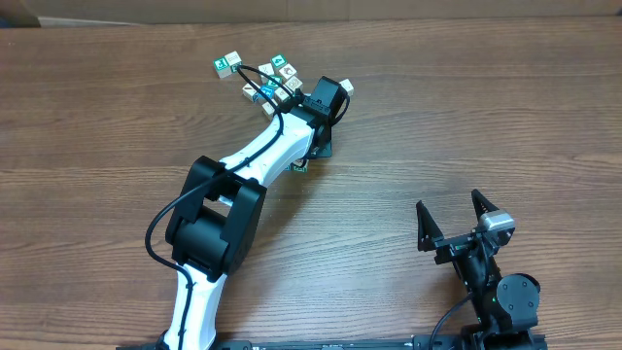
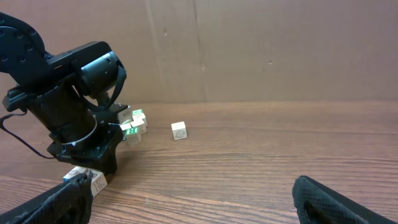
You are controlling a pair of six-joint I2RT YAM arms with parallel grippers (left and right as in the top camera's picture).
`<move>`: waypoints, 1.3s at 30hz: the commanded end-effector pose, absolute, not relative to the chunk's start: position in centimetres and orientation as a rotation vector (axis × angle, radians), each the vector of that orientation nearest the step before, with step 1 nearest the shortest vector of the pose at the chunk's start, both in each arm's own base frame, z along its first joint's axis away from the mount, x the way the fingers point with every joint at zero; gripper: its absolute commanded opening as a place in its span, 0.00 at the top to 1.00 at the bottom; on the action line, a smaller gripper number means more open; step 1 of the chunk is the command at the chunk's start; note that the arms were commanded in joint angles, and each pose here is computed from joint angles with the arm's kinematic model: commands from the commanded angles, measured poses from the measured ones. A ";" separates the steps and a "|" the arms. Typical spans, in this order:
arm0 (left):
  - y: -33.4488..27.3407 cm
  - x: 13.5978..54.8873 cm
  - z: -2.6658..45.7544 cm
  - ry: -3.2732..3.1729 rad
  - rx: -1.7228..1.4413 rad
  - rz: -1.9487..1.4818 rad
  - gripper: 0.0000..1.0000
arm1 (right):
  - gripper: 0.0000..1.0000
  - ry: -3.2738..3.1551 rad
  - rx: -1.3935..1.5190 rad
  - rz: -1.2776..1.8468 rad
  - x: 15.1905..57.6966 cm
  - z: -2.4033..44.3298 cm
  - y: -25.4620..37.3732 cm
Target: Form a horizontal line
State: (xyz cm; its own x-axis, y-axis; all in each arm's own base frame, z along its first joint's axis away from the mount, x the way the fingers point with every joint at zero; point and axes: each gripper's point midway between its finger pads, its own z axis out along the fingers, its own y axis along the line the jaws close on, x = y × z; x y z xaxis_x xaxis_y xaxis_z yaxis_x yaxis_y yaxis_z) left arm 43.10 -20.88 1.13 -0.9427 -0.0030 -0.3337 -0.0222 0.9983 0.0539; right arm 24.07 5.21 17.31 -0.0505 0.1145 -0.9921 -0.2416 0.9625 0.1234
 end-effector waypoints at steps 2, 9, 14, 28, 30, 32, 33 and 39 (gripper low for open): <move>-21.3 43.9 1.6 2.774 0.005 0.065 0.96 | 0.00 1.591 -0.094 0.278 24.1 17.2 5.0; -23.1 46.6 4.2 2.675 -0.011 -0.035 0.96 | 0.00 1.591 -0.094 0.278 24.1 17.2 5.0; -25.5 45.5 5.3 2.739 0.098 -0.183 0.96 | 0.00 1.591 -0.094 0.278 24.1 17.2 5.0; -24.5 39.1 2.7 2.976 0.179 -0.071 0.96 | 0.00 1.591 -0.094 0.278 24.1 17.2 5.0; -24.3 39.0 2.4 2.976 0.162 -0.053 0.96 | 0.00 1.591 -0.094 0.278 24.1 17.2 5.0; -23.7 39.1 2.1 2.967 0.108 -0.005 0.96 | 0.00 1.591 -0.094 0.278 24.1 17.2 5.0; -23.6 39.2 2.1 2.962 0.097 0.008 0.96 | 0.00 1.591 -0.094 0.278 24.1 17.2 5.0; -23.3 39.4 2.0 2.941 0.080 0.049 0.96 | 0.00 1.591 -0.094 0.278 24.1 17.2 5.0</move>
